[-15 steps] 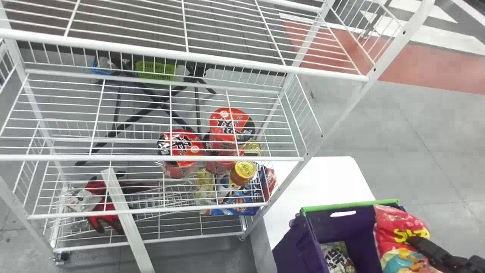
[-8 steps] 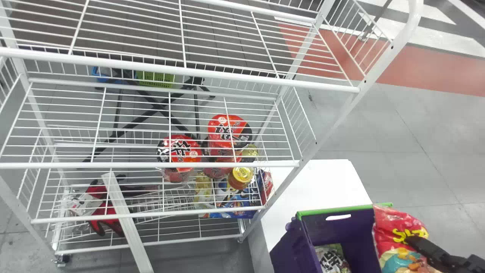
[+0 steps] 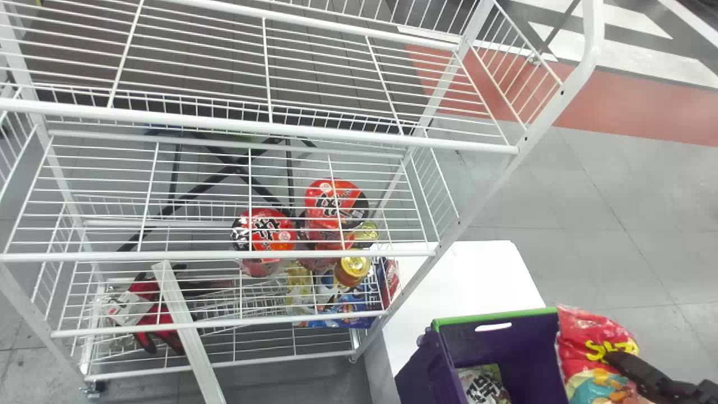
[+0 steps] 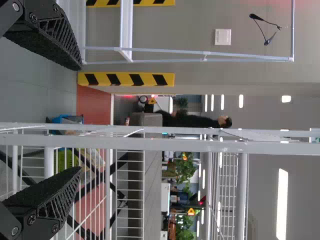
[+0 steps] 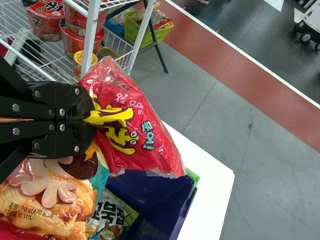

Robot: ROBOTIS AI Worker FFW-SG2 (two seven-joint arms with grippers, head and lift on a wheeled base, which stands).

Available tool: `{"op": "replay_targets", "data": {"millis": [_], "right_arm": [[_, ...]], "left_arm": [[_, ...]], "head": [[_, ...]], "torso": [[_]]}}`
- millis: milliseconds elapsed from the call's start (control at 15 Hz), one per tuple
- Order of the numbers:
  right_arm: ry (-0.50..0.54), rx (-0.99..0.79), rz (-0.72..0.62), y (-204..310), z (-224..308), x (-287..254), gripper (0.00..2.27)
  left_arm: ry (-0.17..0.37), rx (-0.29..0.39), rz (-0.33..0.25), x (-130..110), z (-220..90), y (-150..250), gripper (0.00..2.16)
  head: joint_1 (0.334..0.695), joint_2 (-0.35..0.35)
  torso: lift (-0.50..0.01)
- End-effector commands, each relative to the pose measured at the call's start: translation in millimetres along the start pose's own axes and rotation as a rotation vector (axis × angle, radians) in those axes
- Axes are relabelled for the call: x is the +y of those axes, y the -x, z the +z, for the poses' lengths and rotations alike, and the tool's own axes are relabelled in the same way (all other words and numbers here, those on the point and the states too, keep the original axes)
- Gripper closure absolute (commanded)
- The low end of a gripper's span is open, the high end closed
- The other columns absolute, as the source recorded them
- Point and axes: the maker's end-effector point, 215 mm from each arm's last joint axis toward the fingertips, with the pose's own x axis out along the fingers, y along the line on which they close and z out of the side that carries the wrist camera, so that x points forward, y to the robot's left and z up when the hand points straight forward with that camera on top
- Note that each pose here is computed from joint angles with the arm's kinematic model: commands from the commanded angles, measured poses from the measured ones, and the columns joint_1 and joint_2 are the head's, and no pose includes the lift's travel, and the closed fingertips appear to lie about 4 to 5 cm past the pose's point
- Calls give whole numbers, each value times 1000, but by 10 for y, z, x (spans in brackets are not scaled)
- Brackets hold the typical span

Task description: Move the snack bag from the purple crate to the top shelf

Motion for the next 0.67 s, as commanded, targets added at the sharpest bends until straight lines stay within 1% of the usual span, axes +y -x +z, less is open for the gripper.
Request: {"op": "replay_targets", "data": {"millis": [0,600], "right_arm": [[-1,3,-1,2,-10,-4,1983],[4,8,2,-17,-22,19,1983]], "left_arm": [[-1,1,-4,-6,-2,6,107],[-2,3,-8,-10,-6,12,107]], "head": [[695,-350],[695,-350]], "torso": [[-237],[-201]]}}
